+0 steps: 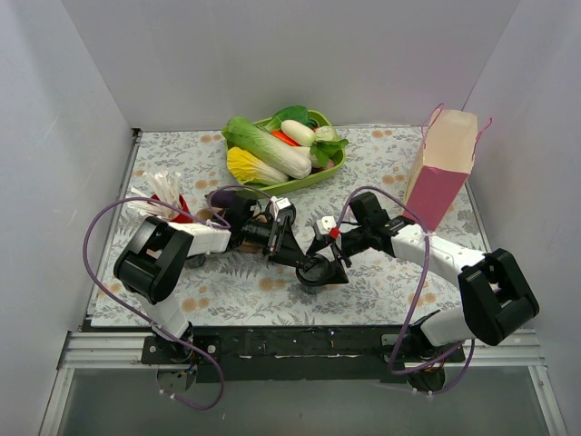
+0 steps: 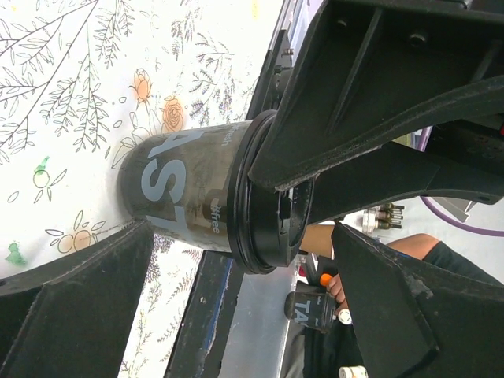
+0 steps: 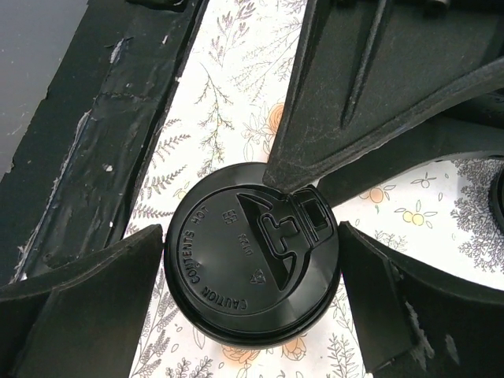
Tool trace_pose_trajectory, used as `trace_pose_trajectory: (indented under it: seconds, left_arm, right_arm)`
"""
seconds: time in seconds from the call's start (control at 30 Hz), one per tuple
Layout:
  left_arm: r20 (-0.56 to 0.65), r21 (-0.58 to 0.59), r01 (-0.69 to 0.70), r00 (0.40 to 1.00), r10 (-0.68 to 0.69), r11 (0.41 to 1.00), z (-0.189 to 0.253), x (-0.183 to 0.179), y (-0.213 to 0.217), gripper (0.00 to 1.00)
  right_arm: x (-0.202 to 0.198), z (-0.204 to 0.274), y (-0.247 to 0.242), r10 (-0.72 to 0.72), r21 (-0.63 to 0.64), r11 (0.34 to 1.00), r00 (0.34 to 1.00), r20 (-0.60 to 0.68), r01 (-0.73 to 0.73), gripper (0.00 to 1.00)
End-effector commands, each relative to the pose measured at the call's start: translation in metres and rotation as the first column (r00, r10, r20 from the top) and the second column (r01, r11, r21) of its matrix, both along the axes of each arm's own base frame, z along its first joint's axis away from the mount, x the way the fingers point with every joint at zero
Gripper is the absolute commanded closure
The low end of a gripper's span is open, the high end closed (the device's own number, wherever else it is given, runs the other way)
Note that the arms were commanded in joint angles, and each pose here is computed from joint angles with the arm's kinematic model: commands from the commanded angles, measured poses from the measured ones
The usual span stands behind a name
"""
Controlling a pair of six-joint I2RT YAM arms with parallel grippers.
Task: Pack the takeout coffee
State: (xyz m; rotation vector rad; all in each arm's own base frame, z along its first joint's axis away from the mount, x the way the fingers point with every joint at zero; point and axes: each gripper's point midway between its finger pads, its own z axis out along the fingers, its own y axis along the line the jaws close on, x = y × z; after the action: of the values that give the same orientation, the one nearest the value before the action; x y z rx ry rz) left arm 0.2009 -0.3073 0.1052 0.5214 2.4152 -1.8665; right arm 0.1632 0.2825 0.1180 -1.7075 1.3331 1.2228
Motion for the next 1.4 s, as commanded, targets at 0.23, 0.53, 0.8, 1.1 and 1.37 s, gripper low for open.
trace_pose_trajectory:
  seconds: [0.23,0.53,0.8,1.1,1.37]
  left_arm:
    - [0.078,0.001,-0.012,0.997,0.012,1.000,0.014,0.008,-0.001,0.02]
    - [0.078,-0.015,0.004,0.997,-0.003,1.000,0.018,0.008,-0.003,0.02]
    - [0.073,-0.015,0.009,0.997,-0.008,1.000,0.017,0.004,-0.002,0.02]
    - [0.085,-0.023,0.013,0.996,-0.011,1.000,0.020,0.005,-0.002,0.02]
    - [0.089,-0.022,0.013,0.996,-0.011,1.000,0.020,0.004,-0.002,0.02]
  right_arm:
    - [-0.007,0.002,-0.008,-0.018,-0.084,0.996,0.998,-0.055,0.013,0.02]
    - [0.000,-0.007,-0.012,-0.022,-0.092,0.995,0.999,0.033,0.024,0.02]
    - [0.002,-0.014,-0.020,-0.043,-0.078,0.995,0.987,0.152,0.055,0.02]
    - [-0.002,-0.013,-0.021,-0.055,-0.072,0.995,0.970,0.237,0.074,0.02]
    - [-0.002,-0.006,-0.019,-0.079,-0.038,0.994,0.930,0.359,0.099,0.02]
